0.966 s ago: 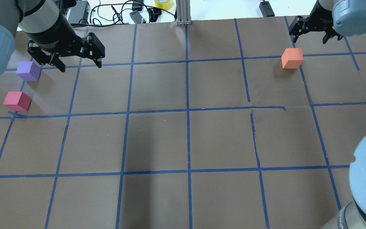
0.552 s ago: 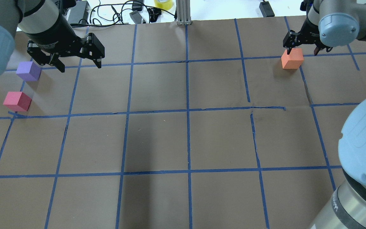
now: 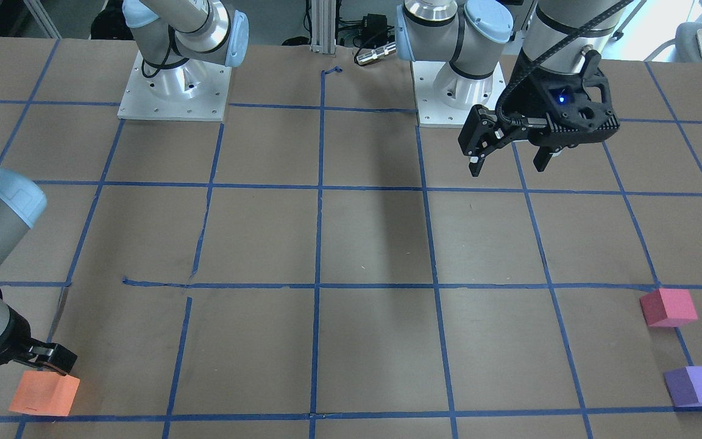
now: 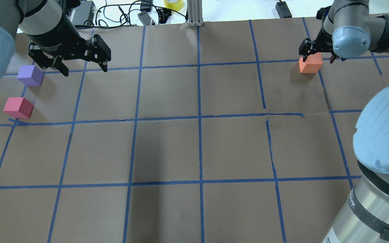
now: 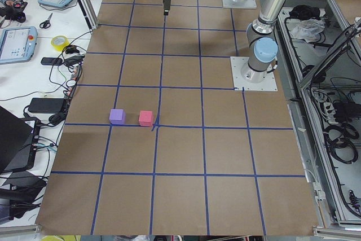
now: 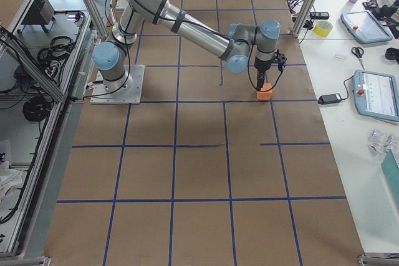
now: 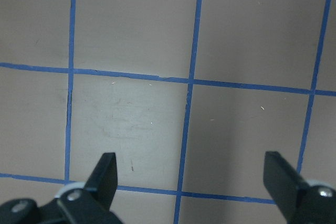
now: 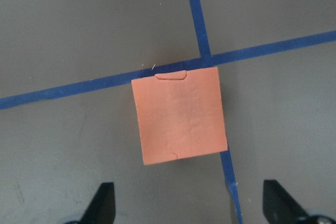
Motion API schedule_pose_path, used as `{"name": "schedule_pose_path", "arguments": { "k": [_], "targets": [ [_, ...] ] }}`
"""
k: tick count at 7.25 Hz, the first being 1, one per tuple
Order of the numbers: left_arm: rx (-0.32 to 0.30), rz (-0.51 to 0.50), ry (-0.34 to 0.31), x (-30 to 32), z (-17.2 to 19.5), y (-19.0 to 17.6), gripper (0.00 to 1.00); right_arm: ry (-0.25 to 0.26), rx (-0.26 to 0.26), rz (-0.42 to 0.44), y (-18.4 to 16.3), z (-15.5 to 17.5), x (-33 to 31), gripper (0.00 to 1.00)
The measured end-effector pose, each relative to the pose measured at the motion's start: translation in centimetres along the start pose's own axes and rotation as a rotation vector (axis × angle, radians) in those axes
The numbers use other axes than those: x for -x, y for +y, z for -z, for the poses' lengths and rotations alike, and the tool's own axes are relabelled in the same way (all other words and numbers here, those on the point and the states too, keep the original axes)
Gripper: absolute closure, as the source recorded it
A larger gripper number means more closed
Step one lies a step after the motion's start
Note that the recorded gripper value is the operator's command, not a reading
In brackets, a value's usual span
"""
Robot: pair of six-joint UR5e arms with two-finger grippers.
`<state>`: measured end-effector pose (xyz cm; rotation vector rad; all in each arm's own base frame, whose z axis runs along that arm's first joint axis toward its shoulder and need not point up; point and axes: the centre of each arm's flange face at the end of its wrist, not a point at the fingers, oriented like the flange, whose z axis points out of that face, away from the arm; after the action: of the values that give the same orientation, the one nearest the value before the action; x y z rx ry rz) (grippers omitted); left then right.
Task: Arrange blocks in a line
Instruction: 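Close the right gripper on the orange cube and lift it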
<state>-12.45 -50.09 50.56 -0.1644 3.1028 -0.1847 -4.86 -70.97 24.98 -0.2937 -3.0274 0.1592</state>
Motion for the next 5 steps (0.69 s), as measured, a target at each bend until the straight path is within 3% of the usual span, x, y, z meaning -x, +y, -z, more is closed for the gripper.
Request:
{"name": "schedule_pose_path", "arguments": {
  "k": [5],
  "targets": [
    [0.001, 0.000, -0.001, 0.0, 0.0, 0.1, 0.00, -0.032, -0.032, -0.007, -0.9, -3.2, 0.2, 0.00]
  ]
}}
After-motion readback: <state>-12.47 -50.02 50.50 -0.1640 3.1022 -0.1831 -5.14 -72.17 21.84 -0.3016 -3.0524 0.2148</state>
